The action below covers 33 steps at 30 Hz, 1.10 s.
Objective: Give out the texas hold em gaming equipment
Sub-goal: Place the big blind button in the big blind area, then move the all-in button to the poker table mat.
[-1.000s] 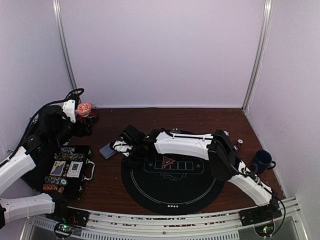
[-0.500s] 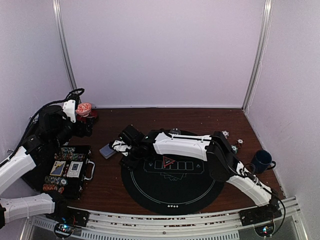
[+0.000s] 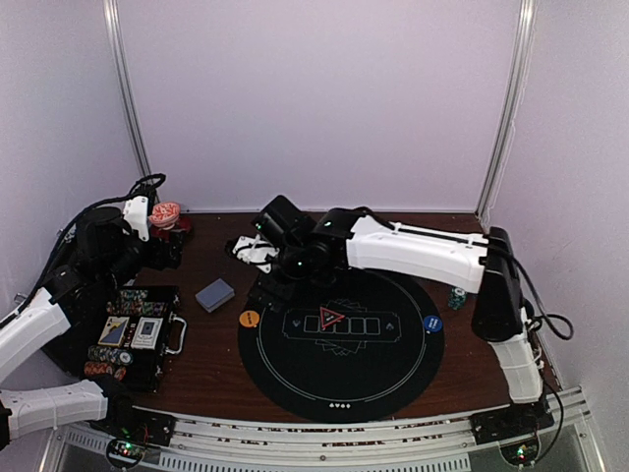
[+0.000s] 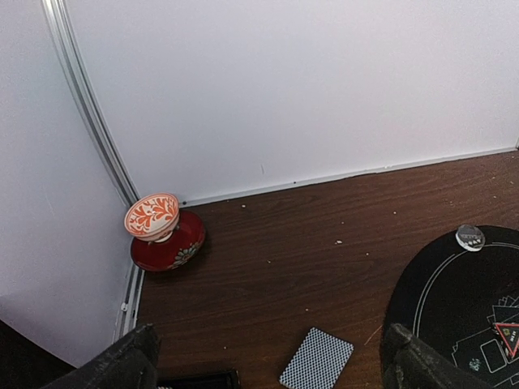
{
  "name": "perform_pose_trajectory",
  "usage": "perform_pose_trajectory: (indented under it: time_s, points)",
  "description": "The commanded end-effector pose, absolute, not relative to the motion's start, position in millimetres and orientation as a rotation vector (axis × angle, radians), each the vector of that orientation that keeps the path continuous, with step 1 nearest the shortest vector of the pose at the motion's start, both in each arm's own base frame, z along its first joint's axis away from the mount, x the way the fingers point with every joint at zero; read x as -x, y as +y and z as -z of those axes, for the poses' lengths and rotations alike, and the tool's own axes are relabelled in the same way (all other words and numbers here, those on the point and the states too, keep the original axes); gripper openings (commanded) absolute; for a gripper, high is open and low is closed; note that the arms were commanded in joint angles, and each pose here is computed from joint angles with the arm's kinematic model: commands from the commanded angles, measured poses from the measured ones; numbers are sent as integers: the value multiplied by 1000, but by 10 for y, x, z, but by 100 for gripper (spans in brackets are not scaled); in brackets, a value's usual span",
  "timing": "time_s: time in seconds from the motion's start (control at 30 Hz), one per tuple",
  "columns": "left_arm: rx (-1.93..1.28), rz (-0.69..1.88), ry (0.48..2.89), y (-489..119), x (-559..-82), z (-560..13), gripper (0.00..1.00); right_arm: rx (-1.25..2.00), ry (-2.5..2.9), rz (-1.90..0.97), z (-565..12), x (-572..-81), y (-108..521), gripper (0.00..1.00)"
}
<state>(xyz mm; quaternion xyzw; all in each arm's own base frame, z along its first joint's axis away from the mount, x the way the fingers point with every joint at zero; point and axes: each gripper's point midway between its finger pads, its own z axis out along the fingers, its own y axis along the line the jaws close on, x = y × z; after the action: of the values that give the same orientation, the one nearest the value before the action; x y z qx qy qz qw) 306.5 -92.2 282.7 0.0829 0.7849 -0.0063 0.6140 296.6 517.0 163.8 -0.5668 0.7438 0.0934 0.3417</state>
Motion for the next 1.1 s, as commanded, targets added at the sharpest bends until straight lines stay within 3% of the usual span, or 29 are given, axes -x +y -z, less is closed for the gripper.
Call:
perform_pose_trajectory:
  time_s: [0.0, 0.27, 0.5, 1.07]
  points:
    - [-173, 57, 1735, -950, -3058, -3080, 98, 1466, 1983, -149, -1761, -2965, 4694, 100]
    - [-171, 56, 1737, -946, -3060, -3074, 98, 1459, 2127, -137, -1347, -3159, 3999, 100]
    - [-167, 38, 1741, -926, -3071, -3057, 98, 1267, 2253, -171, -1067, -3531, 3846, 100]
    - [-170, 41, 1741, -932, -3069, -3057, 98, 1268, 2420, -222, -575, -3349, 3756, 100]
